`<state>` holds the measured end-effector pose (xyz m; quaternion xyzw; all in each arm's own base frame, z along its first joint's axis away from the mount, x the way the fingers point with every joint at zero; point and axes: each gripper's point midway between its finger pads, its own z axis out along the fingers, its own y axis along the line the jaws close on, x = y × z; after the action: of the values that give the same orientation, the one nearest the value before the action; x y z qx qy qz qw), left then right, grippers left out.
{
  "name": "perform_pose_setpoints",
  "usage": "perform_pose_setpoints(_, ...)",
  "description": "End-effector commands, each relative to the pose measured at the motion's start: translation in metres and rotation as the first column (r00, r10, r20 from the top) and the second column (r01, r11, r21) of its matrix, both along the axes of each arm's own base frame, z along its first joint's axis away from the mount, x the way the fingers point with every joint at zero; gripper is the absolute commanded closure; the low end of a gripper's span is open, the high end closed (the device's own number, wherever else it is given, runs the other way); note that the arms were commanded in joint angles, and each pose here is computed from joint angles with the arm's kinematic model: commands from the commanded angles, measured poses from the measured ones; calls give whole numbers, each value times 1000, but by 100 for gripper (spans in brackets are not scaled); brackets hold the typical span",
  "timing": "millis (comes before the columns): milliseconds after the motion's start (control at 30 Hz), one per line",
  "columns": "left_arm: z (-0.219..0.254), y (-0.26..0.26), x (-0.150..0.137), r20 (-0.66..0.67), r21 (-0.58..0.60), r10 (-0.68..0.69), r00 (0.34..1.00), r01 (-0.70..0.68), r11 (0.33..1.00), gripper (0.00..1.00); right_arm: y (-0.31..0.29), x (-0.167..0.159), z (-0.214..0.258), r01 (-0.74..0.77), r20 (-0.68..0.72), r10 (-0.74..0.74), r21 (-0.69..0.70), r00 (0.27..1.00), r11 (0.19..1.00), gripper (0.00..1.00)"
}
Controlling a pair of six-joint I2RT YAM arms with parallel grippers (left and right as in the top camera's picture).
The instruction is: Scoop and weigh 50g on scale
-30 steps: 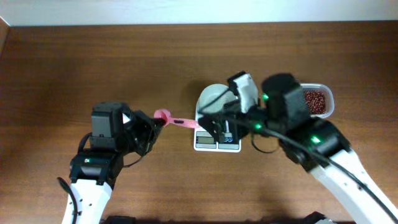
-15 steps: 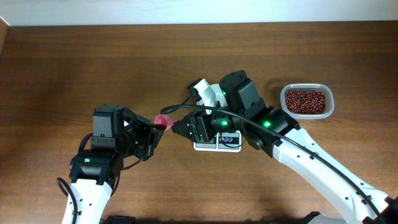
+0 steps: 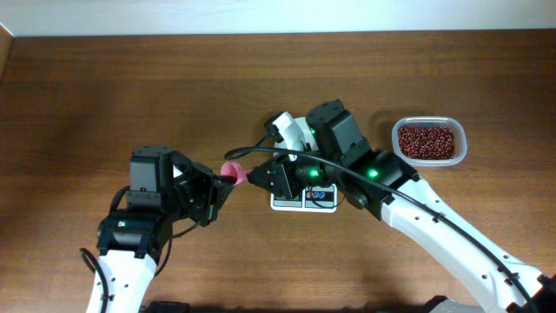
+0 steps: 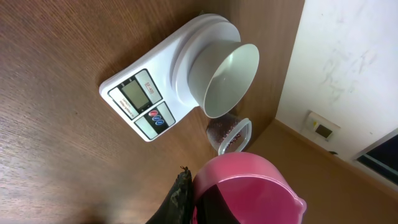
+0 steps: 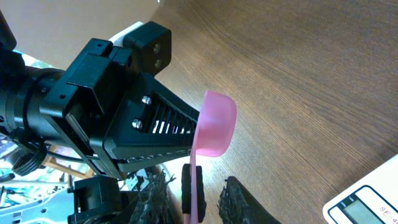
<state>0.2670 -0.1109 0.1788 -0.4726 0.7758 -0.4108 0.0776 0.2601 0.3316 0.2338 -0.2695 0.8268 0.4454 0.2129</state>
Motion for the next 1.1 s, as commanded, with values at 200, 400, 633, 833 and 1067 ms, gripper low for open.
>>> perform_pose_setpoints(200, 4, -9, -2, 8, -12, -31, 999, 31, 999, 100, 2, -1, 1, -4, 5, 4, -3, 1000, 1000, 76)
perform_pose_setpoints(400, 4, -9, -2, 9, -12, -30, 1000, 30, 999, 100, 2, -2, 1, -10, 1, 10, 1, 1000, 1000, 84)
perform_pose_setpoints(633, 3, -8, -1, 8, -6, -25, 1000, 26, 1000, 100, 3, -5, 2, -24, -9, 24, 8, 1000, 1000, 96)
perform_pose_setpoints(833, 4, -9, -2, 9, -11, -29, 1000, 29, 1000, 100, 3, -5, 2, -24, -9, 24, 8, 1000, 1000, 81)
perform_pose_setpoints(1067, 5, -12, -4, 8, -25, -46, 999, 46, 999, 100, 3, -5, 2, -23, -11, 23, 6, 1000, 1000, 77)
